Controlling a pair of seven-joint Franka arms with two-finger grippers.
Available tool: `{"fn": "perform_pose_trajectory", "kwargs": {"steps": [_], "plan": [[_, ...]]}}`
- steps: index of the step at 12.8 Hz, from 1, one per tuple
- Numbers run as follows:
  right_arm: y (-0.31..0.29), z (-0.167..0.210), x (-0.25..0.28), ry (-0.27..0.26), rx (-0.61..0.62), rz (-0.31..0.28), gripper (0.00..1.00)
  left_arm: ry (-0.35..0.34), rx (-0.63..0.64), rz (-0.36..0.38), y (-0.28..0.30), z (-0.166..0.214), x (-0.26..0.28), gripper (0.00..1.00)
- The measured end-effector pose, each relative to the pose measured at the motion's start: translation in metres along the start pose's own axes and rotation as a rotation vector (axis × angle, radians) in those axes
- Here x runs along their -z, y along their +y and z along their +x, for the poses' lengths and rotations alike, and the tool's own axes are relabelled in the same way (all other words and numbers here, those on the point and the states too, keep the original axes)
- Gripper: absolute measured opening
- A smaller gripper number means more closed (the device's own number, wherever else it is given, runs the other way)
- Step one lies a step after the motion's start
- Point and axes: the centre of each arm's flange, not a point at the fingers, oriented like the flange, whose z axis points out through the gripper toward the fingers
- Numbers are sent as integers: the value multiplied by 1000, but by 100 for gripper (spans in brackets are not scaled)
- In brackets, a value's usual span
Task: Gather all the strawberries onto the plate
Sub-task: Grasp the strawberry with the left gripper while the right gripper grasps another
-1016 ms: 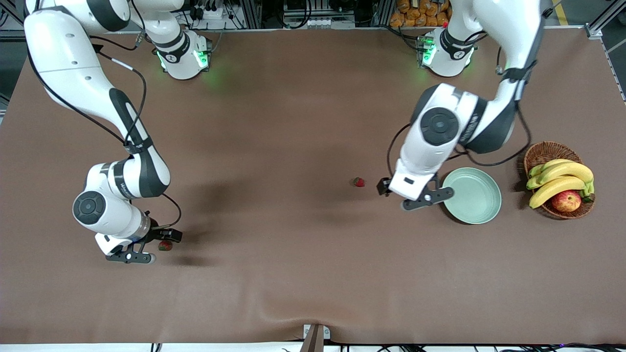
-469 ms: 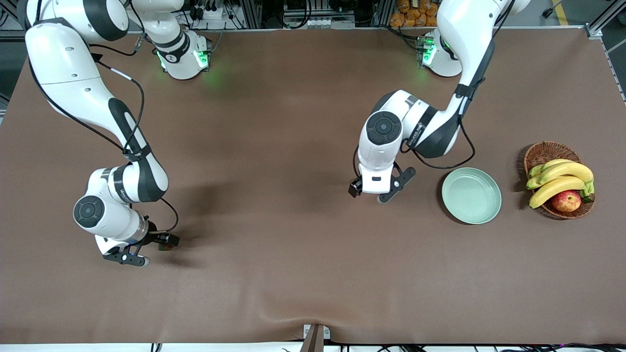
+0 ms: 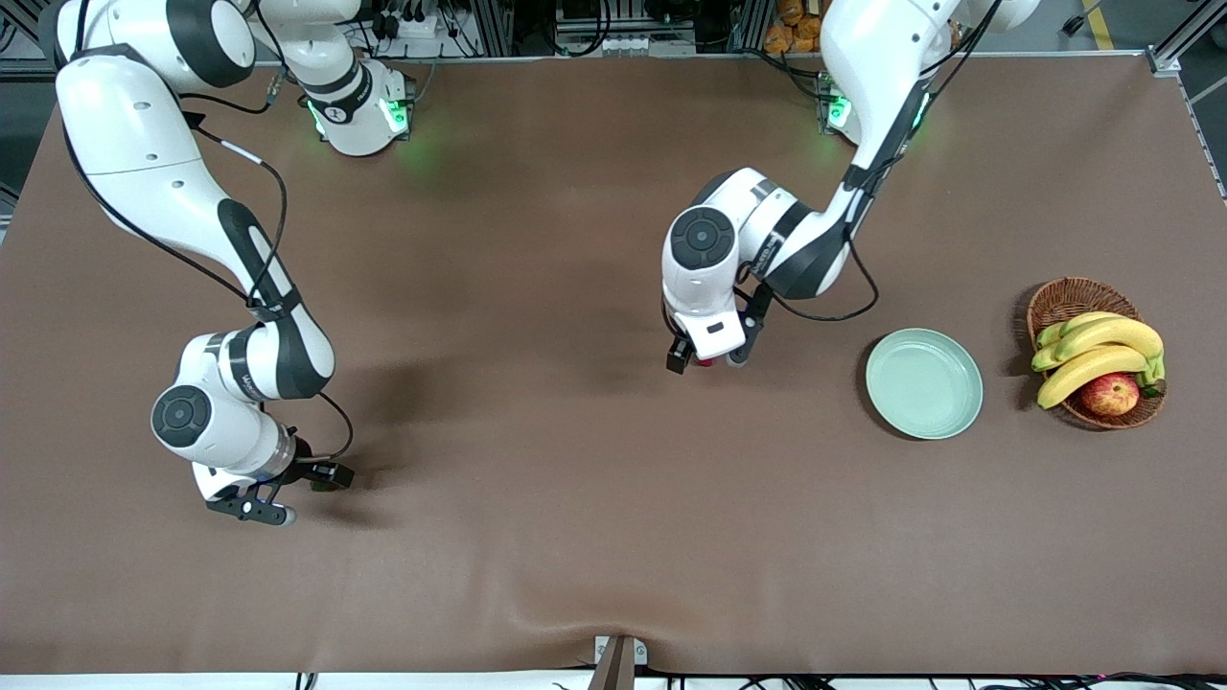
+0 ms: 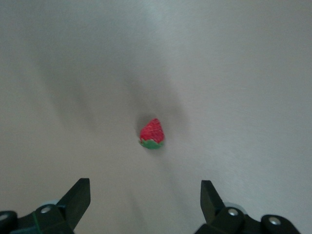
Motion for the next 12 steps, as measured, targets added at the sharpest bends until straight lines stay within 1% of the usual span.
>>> {"fn": "perform_pose_trajectory", "kwargs": {"steps": [2,3,4,5,8,9,12], "plan": [[0,0,-1,-1,0,-1,88,-19,57,-33,2,3,-23,100],[0,0,-1,-1,0,-1,81,-25,71,-41,1,6,-35,100],[0,0,-2,-1,1,-1,81,-25,80,-40,0,9,-45,100],[0,0,-2,-1,1,-2,73,-21,83,-37,-1,14,-50,100],[0,0,-2,0,3,-3,34,-20,92,-52,2,24,-53,100],[0,0,-1,3,3,-3,31,-26,97,-64,4,27,-54,100],[-1,3,1,17,4,1,31,-39,95,-79,5,24,-73,100]]}}
